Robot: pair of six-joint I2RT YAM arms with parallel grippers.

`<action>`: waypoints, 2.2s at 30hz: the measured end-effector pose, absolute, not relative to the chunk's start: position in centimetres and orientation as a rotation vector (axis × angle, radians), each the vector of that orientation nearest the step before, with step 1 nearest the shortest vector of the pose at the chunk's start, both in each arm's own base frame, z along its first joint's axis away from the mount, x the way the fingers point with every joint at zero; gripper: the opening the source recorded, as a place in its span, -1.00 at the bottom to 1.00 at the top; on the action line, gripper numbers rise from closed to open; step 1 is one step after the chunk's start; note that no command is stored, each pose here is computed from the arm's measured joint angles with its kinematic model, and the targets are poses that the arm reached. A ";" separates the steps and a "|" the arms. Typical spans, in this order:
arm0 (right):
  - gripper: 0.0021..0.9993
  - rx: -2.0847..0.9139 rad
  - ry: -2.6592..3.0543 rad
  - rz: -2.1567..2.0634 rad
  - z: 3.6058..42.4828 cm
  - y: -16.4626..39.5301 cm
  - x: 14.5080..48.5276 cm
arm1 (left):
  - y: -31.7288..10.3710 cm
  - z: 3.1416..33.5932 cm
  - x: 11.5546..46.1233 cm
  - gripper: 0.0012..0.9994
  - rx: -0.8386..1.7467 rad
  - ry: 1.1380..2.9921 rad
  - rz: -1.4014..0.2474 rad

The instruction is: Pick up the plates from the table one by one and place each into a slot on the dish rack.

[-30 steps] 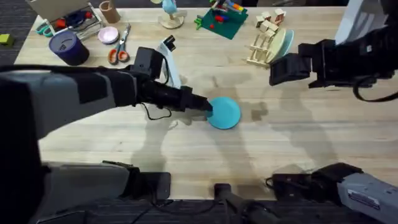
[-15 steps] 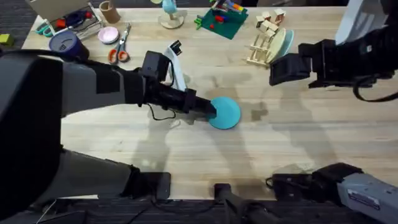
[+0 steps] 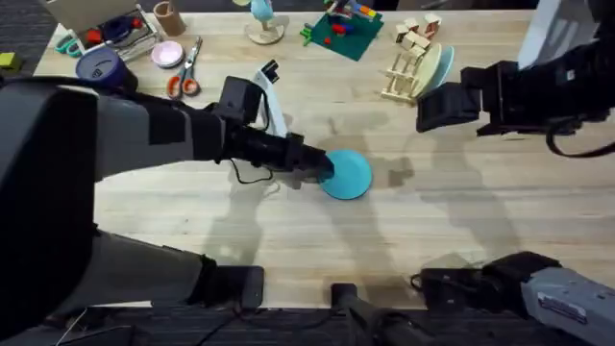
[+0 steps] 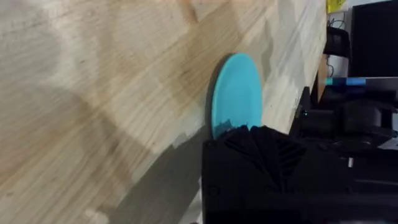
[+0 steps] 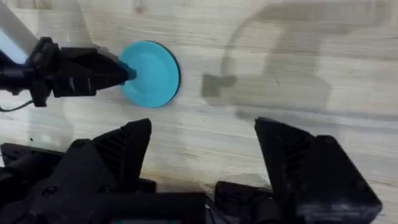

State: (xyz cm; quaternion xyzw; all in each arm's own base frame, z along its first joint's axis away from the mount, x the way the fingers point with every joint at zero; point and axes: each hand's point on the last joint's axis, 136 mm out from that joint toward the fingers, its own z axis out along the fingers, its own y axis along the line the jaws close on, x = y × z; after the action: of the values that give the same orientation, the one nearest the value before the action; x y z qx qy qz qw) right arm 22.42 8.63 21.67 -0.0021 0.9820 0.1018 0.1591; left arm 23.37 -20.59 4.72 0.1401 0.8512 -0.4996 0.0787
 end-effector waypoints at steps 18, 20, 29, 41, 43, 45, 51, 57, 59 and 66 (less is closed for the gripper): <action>0.99 -0.049 2.801 0.285 21.7 8.6 22.5 | -22.1 5.7 25.0 -0.92 0.413 2.468 -1.521; 0.99 -0.057 2.801 0.283 21.7 8.6 22.5 | -22.1 5.8 24.8 -0.92 0.394 2.486 -1.540; 0.99 -0.089 2.798 0.278 21.7 8.6 22.5 | -21.3 6.8 25.1 -0.92 0.476 2.634 -1.417; 0.99 -0.096 2.786 0.280 21.8 8.7 22.7 | -21.4 5.5 25.5 -0.92 0.695 2.567 -1.377; 0.99 -0.096 2.786 0.280 21.8 8.7 22.7 | -21.5 4.8 25.2 -0.92 0.696 2.578 -1.404; 0.99 -0.096 2.786 0.280 21.8 8.7 22.7 | -21.6 4.4 25.2 -0.92 0.700 2.573 -1.424; 0.99 -0.096 2.786 0.280 21.8 8.7 22.7 | -21.5 4.1 25.4 -0.92 0.713 2.574 -1.398; 0.99 -0.096 2.785 0.280 21.8 8.7 22.8 | -21.6 3.4 25.5 -0.92 0.703 2.583 -1.430; 0.99 -0.096 2.785 0.280 21.8 8.7 22.8 | -21.9 3.4 25.6 -0.92 0.694 2.570 -1.481; 0.99 -0.096 2.786 0.280 21.8 8.7 22.7 | -22.1 3.4 25.6 -0.92 0.683 2.556 -1.524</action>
State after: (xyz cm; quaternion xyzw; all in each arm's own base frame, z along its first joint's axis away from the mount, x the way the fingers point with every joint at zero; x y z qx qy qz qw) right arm 22.74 8.72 21.80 -0.0338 0.9801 0.0985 0.1691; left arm 25.56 -22.08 3.43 0.2234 0.8363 -0.4987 0.0442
